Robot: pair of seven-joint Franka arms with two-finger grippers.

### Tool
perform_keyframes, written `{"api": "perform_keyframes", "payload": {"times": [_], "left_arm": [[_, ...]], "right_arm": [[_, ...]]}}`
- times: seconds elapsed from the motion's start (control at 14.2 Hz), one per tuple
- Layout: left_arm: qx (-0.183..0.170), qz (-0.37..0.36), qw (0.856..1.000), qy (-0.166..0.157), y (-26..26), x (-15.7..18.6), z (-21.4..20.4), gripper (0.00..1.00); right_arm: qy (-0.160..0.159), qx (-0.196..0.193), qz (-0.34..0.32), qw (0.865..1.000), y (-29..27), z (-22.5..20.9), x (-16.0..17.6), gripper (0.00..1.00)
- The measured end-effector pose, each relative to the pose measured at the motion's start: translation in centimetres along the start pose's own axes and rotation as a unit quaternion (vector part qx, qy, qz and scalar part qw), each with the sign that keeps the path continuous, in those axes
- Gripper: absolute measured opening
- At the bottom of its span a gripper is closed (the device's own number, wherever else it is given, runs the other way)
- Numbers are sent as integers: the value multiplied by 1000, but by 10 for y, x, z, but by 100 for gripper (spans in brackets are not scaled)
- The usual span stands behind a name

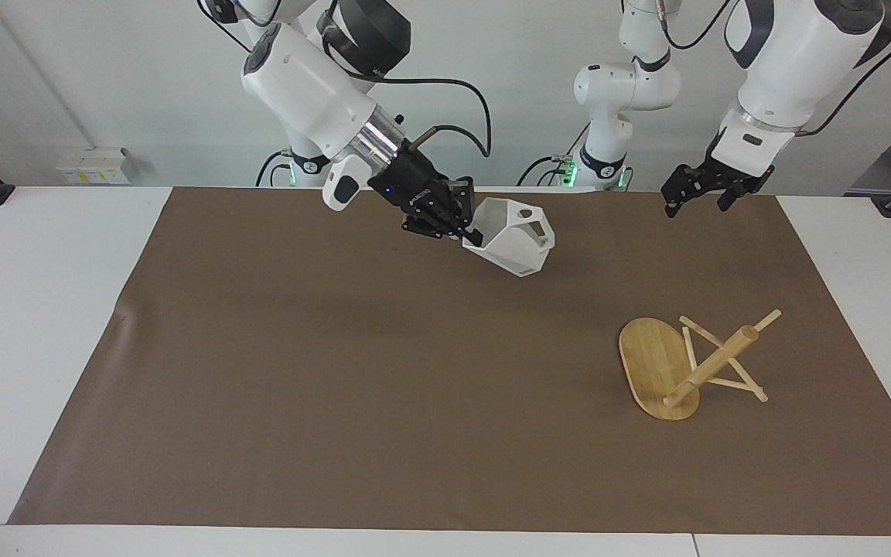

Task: Hang cup on rack
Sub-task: 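Lift the cup with the right gripper while the left gripper reaches forward, then carry the cup toward the left gripper while the left gripper grasps it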

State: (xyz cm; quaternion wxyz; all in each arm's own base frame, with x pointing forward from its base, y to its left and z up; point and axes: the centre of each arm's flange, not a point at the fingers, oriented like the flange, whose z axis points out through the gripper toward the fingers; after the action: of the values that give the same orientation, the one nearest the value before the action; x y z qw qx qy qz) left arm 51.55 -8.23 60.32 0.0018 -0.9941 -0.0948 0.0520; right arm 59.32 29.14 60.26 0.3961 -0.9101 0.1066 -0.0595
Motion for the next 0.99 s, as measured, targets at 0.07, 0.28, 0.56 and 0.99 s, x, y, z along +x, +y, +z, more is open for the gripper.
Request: {"api": "perform_keyframes", "payload": {"times": [0.07,0.28,0.56,0.99], "left_arm": [[-11,-37,999,-12,5,-5,3,100],[-83,-166,980,-71,15,-17,10,100],[-143,-339,916,-159,2,-28,27,100],[-240,-525,779,-244,-25,-14,35,100]], "right_arm": [[-2,11,5,1000,-3,4,-4,4],[-16,31,18,999,-8,15,-14,4],[-24,60,49,997,-6,25,-19,4],[-2,93,73,993,-5,39,-26,4]]}}
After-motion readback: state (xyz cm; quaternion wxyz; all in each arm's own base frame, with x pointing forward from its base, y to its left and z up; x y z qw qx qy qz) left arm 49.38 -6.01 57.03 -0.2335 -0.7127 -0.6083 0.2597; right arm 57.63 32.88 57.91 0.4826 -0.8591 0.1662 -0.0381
